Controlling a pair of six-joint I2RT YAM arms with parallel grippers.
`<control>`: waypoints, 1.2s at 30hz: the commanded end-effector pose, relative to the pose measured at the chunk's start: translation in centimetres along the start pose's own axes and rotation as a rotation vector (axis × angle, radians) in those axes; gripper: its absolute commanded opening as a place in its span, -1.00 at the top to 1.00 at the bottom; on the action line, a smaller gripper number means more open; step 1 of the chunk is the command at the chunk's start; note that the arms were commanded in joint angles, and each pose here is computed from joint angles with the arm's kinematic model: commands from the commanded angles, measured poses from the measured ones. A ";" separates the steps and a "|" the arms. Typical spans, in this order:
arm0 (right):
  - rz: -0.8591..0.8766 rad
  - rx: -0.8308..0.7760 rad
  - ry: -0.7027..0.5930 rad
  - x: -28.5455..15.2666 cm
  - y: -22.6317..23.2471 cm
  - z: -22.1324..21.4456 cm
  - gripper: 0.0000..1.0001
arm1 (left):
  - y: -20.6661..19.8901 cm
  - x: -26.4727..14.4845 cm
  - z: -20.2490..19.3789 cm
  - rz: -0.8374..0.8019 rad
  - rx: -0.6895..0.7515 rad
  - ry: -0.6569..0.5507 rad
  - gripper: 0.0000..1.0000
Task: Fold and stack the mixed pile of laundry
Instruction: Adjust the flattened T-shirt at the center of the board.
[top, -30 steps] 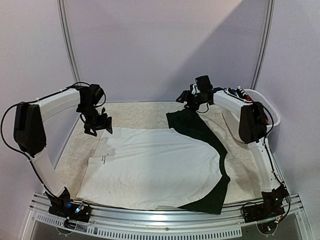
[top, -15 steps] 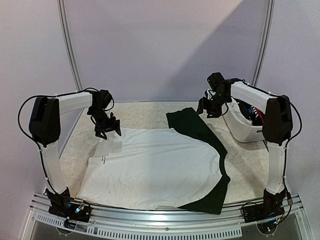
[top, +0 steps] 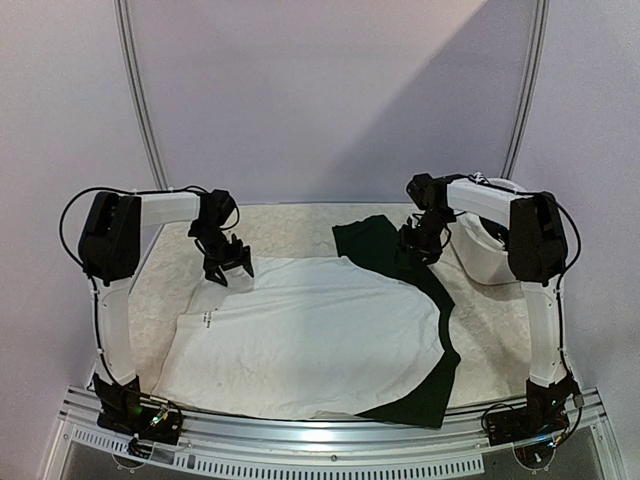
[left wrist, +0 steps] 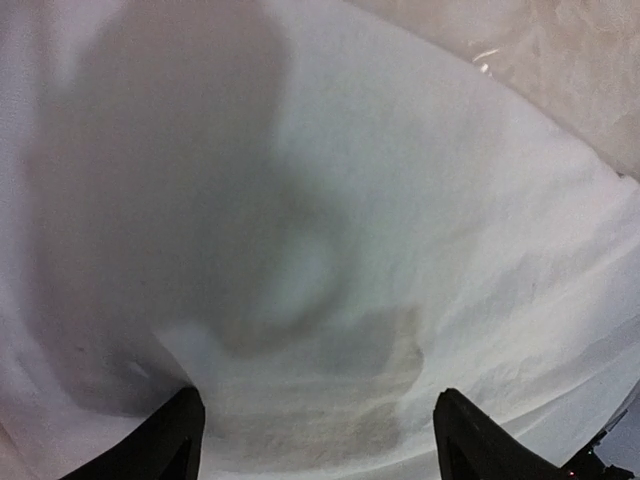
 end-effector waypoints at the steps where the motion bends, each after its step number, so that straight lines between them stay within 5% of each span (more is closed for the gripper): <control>1: -0.018 0.023 0.060 2.0 -0.5 -0.2 -0.21 | -0.8 1.0 0.7 -0.028 -0.015 0.001 -0.60; 17: 0.026 0.109 0.094 5.8 -1.5 4.0 -0.17 | -0.2 3.5 3.1 -0.068 -0.100 0.027 -0.58; 36: 0.288 0.136 -0.129 5.6 2.3 14.1 -0.10 | 1.3 4.4 10.5 -0.123 -0.233 -0.066 -0.55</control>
Point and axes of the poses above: each gripper's point midway between its finger pads, its own x axis out along the fingers, its own y axis along the line the jaws close on, z = x × y, the point moved 1 cm from there along -x, back along the fingers, and after that the axes turned 13 degrees about x, right-handed, at the moved point
